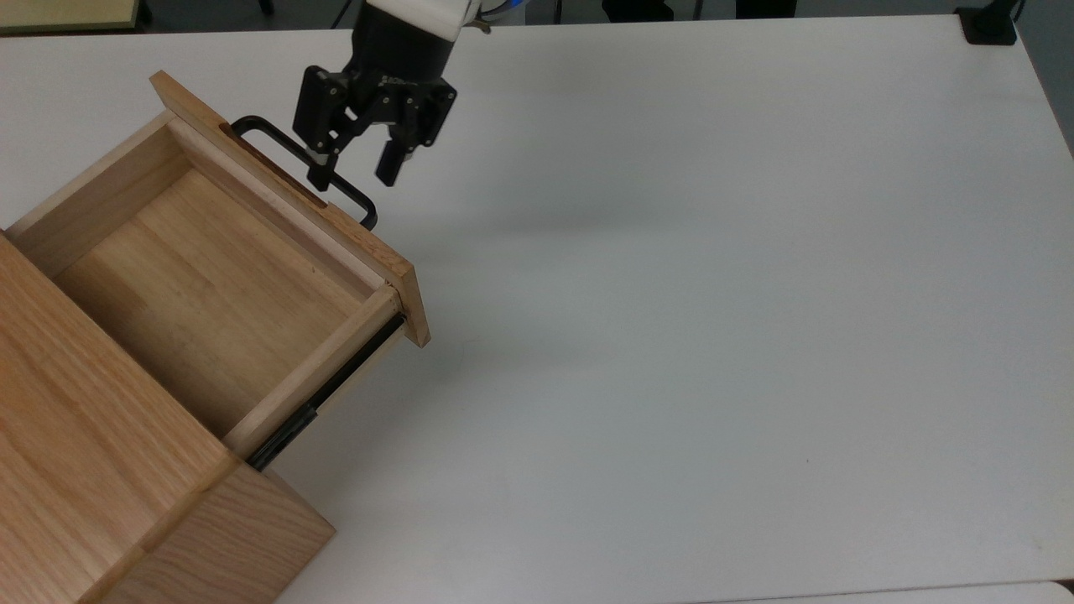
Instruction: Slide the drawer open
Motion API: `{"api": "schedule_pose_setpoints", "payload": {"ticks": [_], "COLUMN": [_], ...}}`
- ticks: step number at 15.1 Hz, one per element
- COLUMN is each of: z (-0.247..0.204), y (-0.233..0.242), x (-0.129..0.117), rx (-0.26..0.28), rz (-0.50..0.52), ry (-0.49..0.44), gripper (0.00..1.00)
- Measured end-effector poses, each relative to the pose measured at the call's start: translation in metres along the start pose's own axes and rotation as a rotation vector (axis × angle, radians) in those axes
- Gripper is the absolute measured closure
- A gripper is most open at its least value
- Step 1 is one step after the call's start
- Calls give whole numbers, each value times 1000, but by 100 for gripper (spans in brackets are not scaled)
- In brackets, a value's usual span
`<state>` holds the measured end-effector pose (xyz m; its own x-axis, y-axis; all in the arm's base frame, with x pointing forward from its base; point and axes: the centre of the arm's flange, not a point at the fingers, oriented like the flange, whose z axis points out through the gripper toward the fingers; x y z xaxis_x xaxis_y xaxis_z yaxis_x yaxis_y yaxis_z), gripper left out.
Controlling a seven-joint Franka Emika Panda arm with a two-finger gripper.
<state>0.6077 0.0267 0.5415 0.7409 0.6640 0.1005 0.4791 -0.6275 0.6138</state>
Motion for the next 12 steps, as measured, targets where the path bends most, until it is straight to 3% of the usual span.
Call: {"api": "schedule_pose_setpoints", "payload": {"ticks": [3, 6, 9, 12], "z": [-17, -50, -80, -98], "y": [-7, -12, -10, -14], "x": [11, 22, 15, -2], "rx": [68, 200, 335, 425], "rz": [121, 273, 452, 506], "ry": [-15, -60, -130, -216], "gripper": [21, 20, 19, 10]}}
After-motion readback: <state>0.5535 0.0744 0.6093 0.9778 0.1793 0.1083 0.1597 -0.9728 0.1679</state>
